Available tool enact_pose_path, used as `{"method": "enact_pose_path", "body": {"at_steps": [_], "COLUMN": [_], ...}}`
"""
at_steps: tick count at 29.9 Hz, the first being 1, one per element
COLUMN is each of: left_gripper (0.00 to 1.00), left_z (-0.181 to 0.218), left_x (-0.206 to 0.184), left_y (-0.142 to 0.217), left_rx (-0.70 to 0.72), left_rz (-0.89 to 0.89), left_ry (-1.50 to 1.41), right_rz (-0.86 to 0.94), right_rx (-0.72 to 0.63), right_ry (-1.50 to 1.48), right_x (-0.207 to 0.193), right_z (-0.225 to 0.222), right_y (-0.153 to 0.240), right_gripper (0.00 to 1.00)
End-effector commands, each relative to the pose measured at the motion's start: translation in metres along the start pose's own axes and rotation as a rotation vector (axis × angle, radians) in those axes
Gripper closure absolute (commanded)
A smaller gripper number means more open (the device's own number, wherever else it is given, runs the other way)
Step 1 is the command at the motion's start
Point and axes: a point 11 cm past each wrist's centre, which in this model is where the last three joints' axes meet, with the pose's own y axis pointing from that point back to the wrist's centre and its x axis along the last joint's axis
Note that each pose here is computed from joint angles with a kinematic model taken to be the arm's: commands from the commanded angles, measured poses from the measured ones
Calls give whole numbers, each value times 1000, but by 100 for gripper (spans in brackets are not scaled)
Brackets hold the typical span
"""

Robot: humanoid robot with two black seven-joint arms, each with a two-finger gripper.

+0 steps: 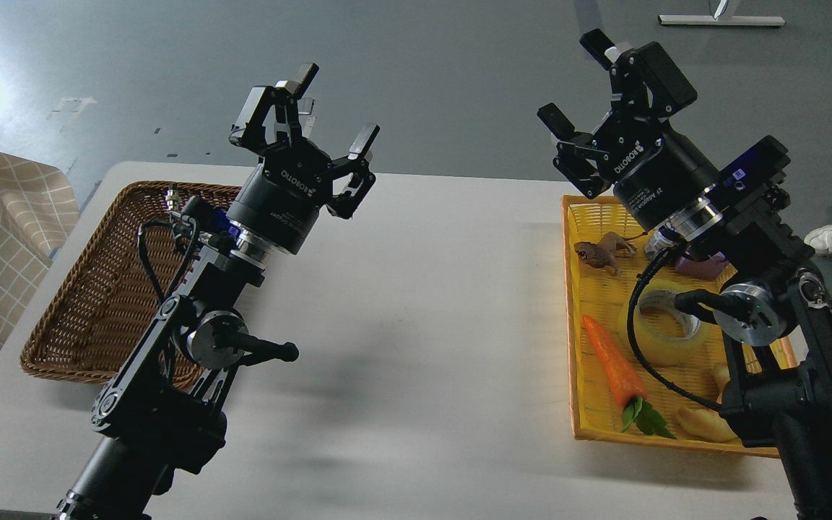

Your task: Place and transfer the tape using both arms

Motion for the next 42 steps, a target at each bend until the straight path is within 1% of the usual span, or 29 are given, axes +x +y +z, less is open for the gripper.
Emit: {"method": "enact_pose_path", "body": {"at_steps": [1,42], "left_gripper": [2,2], "left_z": [0,-3], "left_x": [-1,0], "left_y": [-1,1], "left_rx": [0,8], "left_rz": [-2,7], "left_ry": [0,1], "right_rz": [-3,-6], "right_rx": [3,-2], "right_ry": [3,-3], "right_x": [-1,-3], "right_z": [-1,1], "right_y": [0,2], "right_gripper": [0,0]}}
